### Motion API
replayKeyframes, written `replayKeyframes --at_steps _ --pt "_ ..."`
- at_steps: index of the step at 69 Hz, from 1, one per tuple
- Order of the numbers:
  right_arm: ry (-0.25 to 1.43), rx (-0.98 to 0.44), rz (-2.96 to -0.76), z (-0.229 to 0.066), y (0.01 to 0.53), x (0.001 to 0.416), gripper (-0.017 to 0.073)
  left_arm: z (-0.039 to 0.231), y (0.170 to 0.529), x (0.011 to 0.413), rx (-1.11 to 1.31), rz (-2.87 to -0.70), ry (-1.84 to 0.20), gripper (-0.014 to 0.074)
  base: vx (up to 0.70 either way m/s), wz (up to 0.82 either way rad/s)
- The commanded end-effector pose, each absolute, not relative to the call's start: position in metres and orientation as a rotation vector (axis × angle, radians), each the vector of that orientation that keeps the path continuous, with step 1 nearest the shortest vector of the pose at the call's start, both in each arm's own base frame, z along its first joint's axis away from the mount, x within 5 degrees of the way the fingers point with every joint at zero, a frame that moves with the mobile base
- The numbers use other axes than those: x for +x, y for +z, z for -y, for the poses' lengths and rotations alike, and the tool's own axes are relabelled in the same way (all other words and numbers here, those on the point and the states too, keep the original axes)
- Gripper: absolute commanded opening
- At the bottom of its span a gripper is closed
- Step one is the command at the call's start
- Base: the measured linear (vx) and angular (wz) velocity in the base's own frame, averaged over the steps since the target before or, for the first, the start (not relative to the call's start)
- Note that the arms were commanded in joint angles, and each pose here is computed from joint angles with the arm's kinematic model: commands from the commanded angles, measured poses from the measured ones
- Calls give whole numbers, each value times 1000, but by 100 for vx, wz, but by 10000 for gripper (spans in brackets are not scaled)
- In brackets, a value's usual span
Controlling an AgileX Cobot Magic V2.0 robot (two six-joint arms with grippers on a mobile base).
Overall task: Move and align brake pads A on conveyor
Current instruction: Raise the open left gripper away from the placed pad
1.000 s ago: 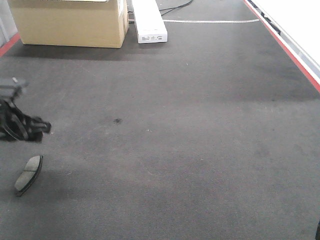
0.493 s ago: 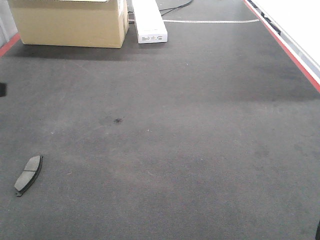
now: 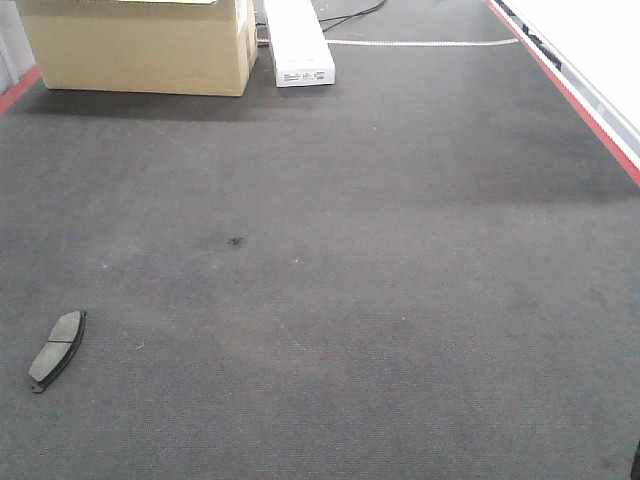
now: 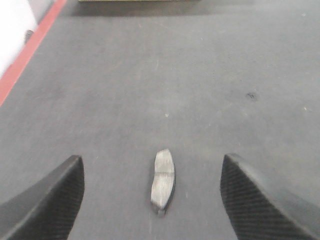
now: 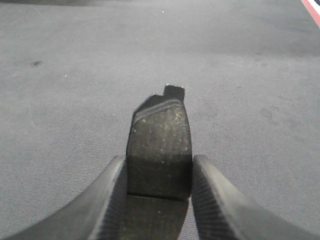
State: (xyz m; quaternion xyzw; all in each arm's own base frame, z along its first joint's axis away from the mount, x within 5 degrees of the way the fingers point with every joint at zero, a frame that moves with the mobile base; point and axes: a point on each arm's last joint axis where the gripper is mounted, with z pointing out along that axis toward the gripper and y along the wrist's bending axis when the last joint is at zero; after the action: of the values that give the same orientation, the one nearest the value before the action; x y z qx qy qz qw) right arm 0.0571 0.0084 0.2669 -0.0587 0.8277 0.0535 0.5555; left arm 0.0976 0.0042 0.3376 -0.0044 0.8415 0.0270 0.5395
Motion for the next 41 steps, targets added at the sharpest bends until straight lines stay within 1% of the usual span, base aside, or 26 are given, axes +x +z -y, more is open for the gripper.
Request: replayKeyframes --at_steps 1,7,14,23,41 --pt "126 -141 -1841 -9 284 60 -7 -4 346 80 -4 -1868 61 541 0 0" --pt "126 -141 -1841 -9 284 60 -7 -5 342 66 -7 -1832 60 541 0 0" --pt "126 -141 -1841 -9 284 60 -7 -5 337 57 -12 -1844 63 541 0 0" --pt "126 -141 -1841 -9 284 60 -7 -6 331 56 -15 -1893 67 541 0 0" --pt "126 -141 -1841 -9 284 60 -7 -6 332 56 -14 -1885 67 541 0 0"
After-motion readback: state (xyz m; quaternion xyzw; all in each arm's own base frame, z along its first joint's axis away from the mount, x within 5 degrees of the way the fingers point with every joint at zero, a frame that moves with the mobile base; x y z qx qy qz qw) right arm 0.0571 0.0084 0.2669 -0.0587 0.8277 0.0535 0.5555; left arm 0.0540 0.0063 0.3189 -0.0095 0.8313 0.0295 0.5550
